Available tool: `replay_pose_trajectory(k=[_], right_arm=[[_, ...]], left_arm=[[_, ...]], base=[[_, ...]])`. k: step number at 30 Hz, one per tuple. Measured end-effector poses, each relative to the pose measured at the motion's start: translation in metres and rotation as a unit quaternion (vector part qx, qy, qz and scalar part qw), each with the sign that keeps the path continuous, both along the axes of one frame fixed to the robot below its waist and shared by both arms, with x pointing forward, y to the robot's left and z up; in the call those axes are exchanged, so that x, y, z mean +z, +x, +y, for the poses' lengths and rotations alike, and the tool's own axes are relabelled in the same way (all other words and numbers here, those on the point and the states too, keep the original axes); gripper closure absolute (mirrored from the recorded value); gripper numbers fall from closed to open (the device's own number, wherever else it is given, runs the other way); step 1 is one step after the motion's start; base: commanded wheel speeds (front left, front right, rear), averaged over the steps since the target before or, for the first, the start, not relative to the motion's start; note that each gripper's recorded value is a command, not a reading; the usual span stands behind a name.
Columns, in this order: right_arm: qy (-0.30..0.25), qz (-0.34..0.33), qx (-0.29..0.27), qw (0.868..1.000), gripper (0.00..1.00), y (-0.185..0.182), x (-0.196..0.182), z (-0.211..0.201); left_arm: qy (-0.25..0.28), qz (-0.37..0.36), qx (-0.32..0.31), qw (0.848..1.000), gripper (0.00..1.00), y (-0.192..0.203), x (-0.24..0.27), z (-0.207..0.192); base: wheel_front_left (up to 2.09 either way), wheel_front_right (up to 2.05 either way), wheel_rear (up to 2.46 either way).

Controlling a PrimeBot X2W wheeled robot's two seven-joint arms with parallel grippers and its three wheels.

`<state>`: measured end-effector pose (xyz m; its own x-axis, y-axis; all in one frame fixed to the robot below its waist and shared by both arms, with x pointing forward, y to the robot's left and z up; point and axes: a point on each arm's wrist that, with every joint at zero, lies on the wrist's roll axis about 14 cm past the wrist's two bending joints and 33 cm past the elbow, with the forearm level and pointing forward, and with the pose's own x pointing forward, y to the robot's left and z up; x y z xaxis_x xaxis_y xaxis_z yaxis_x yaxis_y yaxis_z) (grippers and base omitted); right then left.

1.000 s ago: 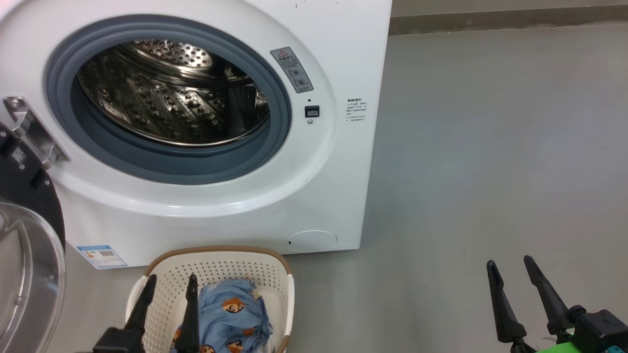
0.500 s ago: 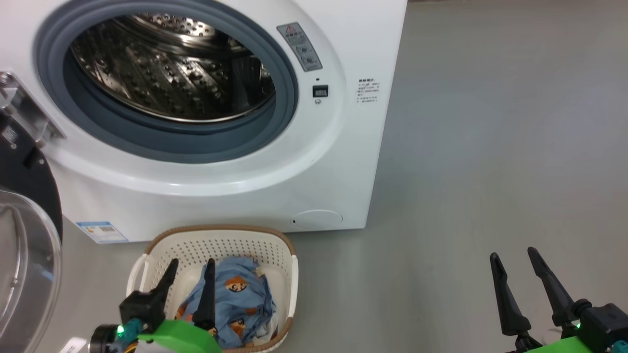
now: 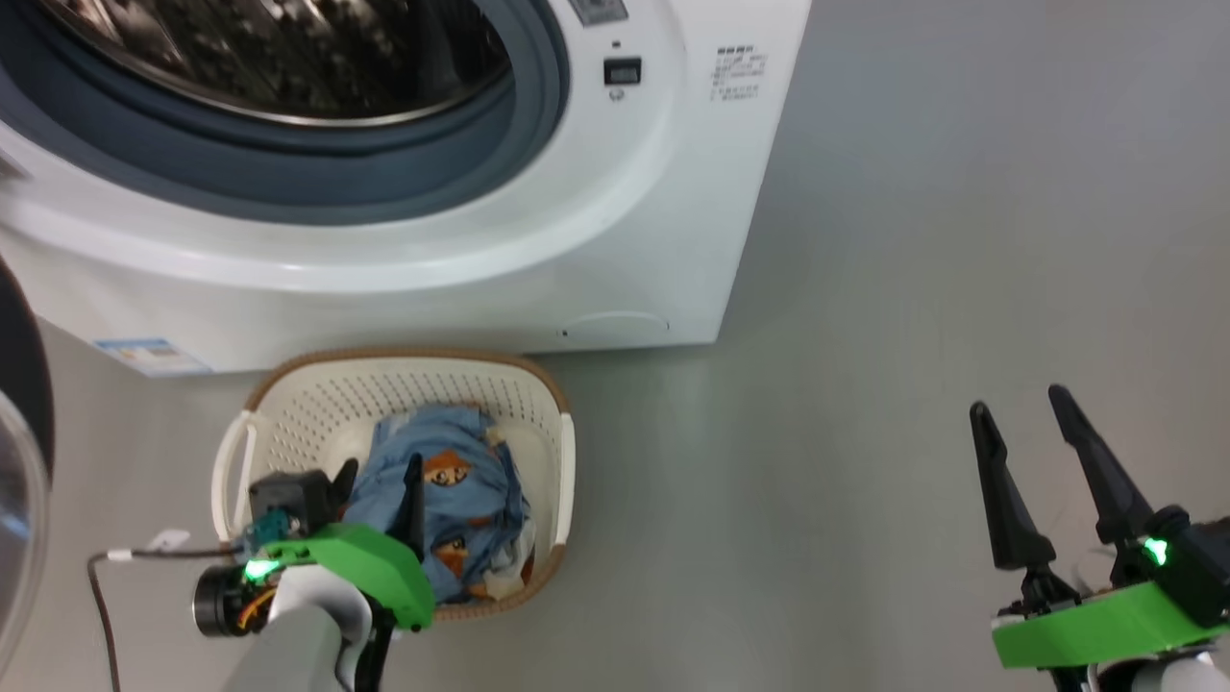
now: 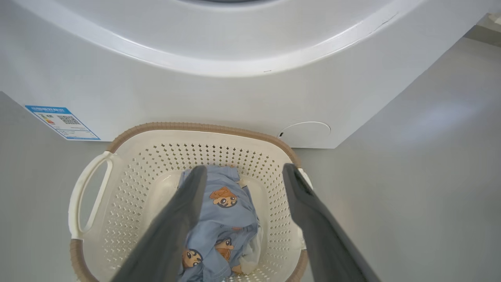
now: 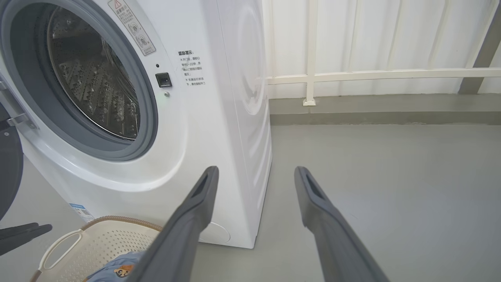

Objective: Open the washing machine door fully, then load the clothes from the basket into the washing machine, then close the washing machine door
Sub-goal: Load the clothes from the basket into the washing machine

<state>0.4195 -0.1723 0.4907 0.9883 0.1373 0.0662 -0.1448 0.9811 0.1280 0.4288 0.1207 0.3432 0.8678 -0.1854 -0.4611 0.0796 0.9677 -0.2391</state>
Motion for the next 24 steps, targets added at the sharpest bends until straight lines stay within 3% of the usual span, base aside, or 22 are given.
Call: replay_pose_trajectory(k=[12, 24], right_arm=[[0.001, 0.024, 0.025, 0.999, 0.00, 0.049, -0.039, 0.010], [-0.004, 0.060, 0.013, 0.998, 0.00, 0.075, -0.092, -0.005]], left_arm=[[-0.014, 0.113, 0.009, 0.993, 0.00, 0.025, -0.076, -0.003], [-0.014, 0.200, 0.024, 0.979, 0.00, 0.036, -0.157, -0.003]], base=[[0.00, 0.00, 0.00], [0.00, 0.00, 0.00]])
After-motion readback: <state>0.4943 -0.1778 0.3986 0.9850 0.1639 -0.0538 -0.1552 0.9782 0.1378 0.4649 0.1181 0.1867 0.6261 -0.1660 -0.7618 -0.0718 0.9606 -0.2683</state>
